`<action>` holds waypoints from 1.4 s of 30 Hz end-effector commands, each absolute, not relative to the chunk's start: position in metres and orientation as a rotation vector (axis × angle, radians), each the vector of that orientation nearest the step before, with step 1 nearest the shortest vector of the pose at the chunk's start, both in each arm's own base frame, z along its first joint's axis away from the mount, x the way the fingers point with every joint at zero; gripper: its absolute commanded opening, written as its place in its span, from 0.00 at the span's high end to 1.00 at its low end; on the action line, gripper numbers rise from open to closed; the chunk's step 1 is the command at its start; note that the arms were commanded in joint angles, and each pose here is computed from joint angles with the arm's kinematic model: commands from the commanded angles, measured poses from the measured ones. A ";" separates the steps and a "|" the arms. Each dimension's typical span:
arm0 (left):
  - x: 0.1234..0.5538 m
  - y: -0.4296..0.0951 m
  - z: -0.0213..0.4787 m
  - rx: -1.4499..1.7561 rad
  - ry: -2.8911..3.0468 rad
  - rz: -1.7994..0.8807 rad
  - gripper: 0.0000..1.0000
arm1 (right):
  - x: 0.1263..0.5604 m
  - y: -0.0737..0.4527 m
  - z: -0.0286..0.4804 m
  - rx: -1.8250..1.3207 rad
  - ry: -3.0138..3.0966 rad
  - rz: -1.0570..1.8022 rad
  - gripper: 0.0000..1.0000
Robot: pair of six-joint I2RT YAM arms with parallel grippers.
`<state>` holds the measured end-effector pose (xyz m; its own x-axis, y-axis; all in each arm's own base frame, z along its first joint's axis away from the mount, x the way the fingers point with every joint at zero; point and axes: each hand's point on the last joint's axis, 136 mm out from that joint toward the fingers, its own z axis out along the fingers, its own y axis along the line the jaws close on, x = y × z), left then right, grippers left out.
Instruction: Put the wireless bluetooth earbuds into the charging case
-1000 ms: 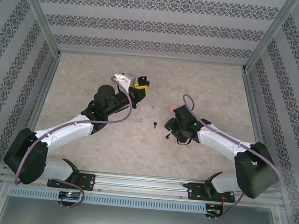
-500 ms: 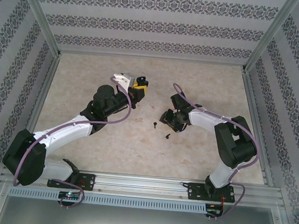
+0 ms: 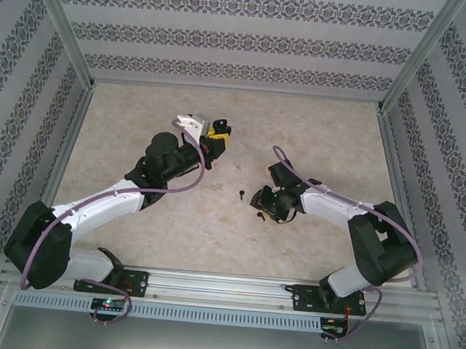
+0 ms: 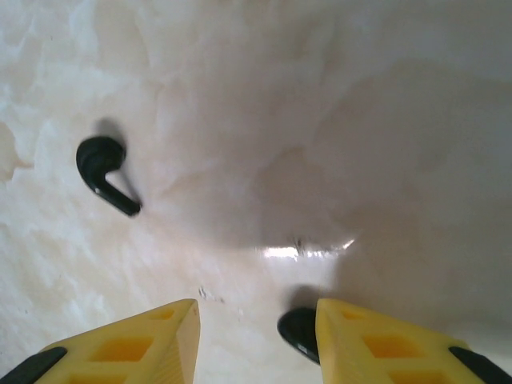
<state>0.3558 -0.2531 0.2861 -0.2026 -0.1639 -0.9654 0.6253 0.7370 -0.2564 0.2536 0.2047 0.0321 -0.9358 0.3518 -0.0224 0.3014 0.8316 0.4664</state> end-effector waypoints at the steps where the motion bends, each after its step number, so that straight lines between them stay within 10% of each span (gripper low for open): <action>1: 0.356 -0.256 0.297 0.373 1.589 -0.763 1.00 | 0.237 0.203 0.035 0.544 2.916 0.715 0.57; 42: 0.348 -0.246 0.299 0.385 1.552 -0.700 1.00 | 0.250 0.200 0.031 0.543 2.975 0.114 0.58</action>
<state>0.3543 -0.2476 0.2753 -0.1995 -0.1448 -0.9691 0.6075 0.7578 -0.2383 0.2501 0.1938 0.0330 -0.9320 0.3465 -0.1068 0.3358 0.9359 0.1062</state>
